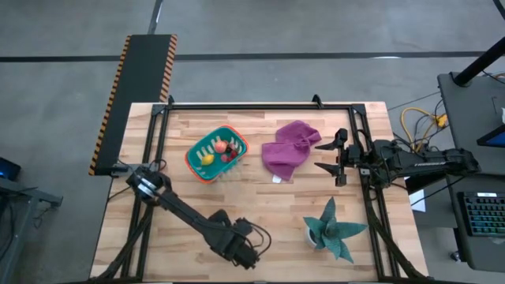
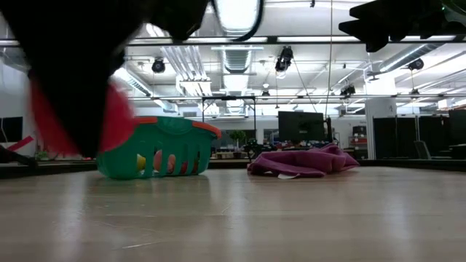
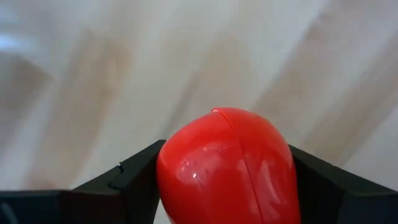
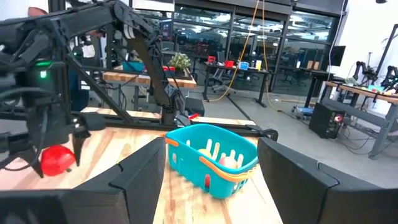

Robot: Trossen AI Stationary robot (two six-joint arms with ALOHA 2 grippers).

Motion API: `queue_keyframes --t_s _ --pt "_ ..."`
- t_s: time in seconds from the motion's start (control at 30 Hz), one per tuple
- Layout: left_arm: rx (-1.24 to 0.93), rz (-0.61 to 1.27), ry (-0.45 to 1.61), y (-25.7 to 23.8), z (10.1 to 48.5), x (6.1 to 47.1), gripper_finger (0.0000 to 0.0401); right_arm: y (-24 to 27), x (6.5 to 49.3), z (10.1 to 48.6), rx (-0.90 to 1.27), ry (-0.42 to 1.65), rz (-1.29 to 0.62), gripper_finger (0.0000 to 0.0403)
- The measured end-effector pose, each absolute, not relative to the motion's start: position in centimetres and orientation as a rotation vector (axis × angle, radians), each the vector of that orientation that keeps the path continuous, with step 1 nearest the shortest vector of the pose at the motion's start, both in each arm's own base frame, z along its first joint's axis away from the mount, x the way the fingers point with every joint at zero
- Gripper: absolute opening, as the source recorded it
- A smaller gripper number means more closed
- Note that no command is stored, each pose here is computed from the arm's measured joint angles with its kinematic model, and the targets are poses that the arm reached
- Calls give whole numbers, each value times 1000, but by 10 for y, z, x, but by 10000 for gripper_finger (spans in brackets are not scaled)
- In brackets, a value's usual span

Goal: Pick and placing Produce into tupperware
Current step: Put the red apple into the blue basket

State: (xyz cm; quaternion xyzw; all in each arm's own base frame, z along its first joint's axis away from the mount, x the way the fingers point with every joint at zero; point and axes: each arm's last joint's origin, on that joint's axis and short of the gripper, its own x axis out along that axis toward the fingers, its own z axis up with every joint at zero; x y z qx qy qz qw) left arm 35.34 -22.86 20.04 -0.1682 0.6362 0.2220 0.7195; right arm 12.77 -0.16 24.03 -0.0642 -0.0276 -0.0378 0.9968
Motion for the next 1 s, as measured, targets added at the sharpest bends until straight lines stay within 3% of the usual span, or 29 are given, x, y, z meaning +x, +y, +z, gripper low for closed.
queue_keyframes --t_s 0.43,1.0 --pt "-95 551 1244 -131 261 370 257 -2 128 240 -129 -57 -78 247" --pt "-59 752 1127 26 338 347 257 -2 128 240 -76 -54 -76 247"
